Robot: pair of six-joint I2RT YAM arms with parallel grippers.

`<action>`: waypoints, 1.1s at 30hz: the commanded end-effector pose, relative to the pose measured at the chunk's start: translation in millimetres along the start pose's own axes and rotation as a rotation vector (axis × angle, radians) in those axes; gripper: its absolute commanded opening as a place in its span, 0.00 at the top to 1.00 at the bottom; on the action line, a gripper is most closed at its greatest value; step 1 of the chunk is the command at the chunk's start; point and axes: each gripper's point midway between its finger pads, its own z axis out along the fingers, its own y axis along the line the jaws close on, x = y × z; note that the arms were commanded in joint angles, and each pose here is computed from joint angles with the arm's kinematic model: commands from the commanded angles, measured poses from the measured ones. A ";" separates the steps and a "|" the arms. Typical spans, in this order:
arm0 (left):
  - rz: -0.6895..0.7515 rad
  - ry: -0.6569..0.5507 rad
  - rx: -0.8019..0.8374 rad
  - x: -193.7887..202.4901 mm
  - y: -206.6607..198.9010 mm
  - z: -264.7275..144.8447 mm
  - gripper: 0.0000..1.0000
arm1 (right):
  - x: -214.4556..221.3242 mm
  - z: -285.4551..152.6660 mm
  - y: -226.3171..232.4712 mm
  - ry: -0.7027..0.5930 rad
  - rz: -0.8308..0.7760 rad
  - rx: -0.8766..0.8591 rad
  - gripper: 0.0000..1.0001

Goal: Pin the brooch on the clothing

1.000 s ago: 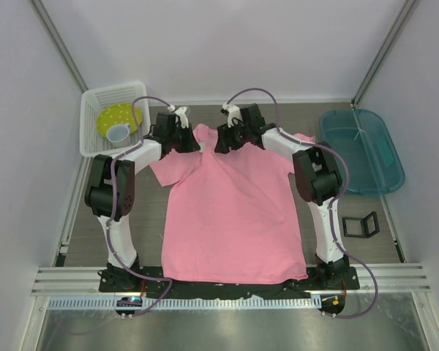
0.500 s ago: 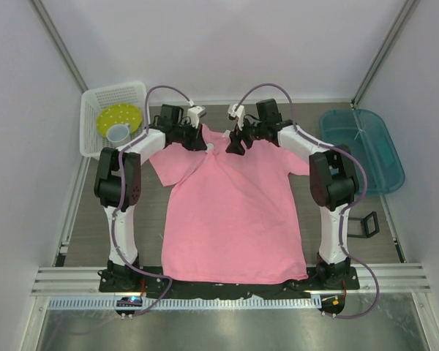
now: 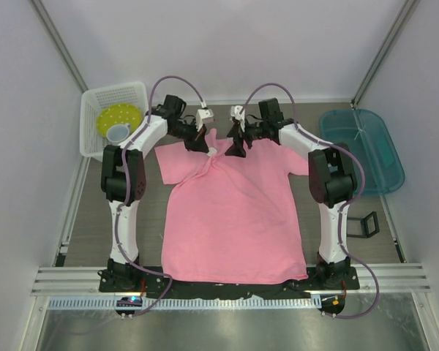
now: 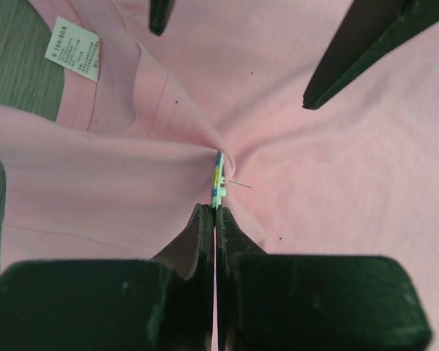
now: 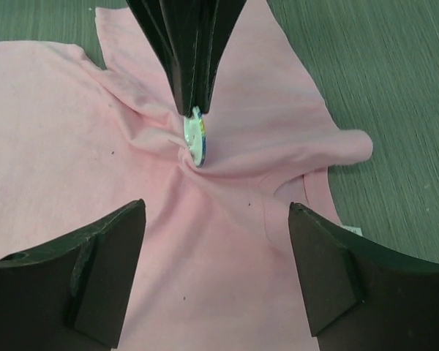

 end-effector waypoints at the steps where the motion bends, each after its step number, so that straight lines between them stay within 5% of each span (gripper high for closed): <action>1: 0.072 0.022 0.126 8.9 -19.4 -3.1 1.00 | -27.4 4.8 0.3 -0.109 -0.079 -0.091 0.19; 15: 0.090 -0.038 0.180 1.9 -26.6 -1.7 1.00 | -8.2 44.9 34.3 -0.055 -0.081 -0.205 0.35; 20: 0.093 -0.040 0.191 2.7 -28.9 -1.9 1.00 | -4.7 51.8 32.4 -0.049 -0.080 -0.206 0.53; 33: 0.099 -0.055 0.193 -1.4 -29.4 -2.5 1.00 | 0.8 57.4 31.7 -0.038 -0.083 -0.207 0.58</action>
